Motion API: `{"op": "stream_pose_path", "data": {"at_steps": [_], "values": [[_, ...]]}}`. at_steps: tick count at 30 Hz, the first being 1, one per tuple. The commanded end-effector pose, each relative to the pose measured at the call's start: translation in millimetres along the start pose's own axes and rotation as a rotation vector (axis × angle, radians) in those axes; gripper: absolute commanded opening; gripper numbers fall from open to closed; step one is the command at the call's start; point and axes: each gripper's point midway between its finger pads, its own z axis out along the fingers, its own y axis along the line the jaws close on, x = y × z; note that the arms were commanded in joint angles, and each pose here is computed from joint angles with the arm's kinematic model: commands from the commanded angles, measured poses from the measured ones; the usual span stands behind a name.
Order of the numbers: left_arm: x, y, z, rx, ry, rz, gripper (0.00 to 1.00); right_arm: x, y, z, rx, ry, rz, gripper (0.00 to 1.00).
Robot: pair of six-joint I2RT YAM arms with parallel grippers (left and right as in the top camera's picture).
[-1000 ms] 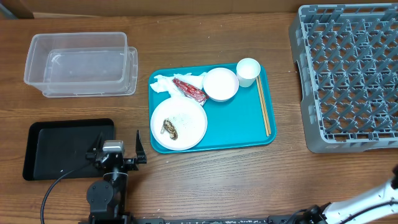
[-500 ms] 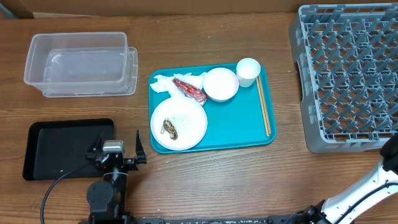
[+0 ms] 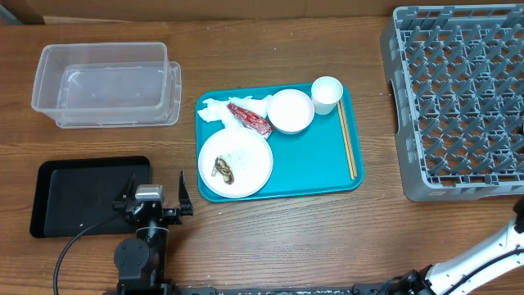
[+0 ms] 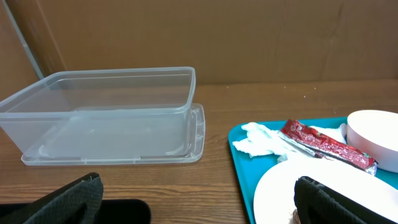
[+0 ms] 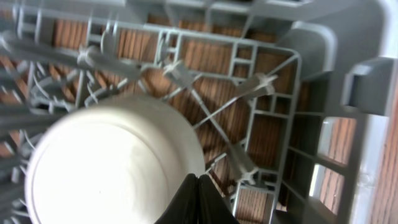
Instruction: Sort waste into correct bins and load items into the dishwasher
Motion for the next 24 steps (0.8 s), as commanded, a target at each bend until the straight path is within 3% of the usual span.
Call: {"op": "stream_pose_path", "data": {"at_steps": [1, 5, 6, 8, 9, 10, 12, 16, 18, 24], "values": [[-0.4, 0.1, -0.3, 0.0, -0.007, 0.016, 1.0, -20.3, 30.3, -79.6, -0.247, -0.06, 0.092, 0.06], [-0.4, 0.1, -0.3, 0.0, -0.007, 0.016, 1.0, 11.7, 96.0, -176.7, -0.76, 0.115, 0.005, 0.16], [-0.4, 0.1, -0.3, 0.0, -0.007, 0.016, 1.0, 34.3, 116.1, -227.5, -0.99, 0.219, -0.063, 0.35], [-0.4, 0.1, -0.3, 0.0, -0.007, 0.016, 1.0, 63.0, 136.1, -278.0, -1.207, 0.305, -0.188, 0.49], [-0.4, 0.1, -0.3, 0.0, -0.007, 0.016, 1.0, 98.2, 152.7, -316.1, -1.358, 0.345, -0.358, 0.58], [-0.4, 0.1, -0.3, 0.0, -0.007, 0.016, 1.0, 116.2, 160.4, -324.5, -1.375, 0.355, -0.421, 0.64], [-0.4, 0.1, -0.3, 0.0, -0.007, 0.016, 1.0, 152.3, 177.0, -321.4, -1.306, 0.362, -0.517, 0.71], [-0.4, 0.1, -0.3, 0.0, -0.007, 0.016, 1.0, 230.2, 195.9, -274.7, -0.867, 0.299, -0.684, 0.71], [-0.4, 0.1, -0.3, 0.0, -0.007, 0.016, 1.0, 274.6, 204.3, -268.6, -0.734, 0.254, -0.813, 0.71], [-0.4, 0.1, -0.3, 0.0, -0.007, 0.016, 1.0, 379.1, 227.8, -263.5, -0.526, 0.103, -1.033, 0.72]]}}
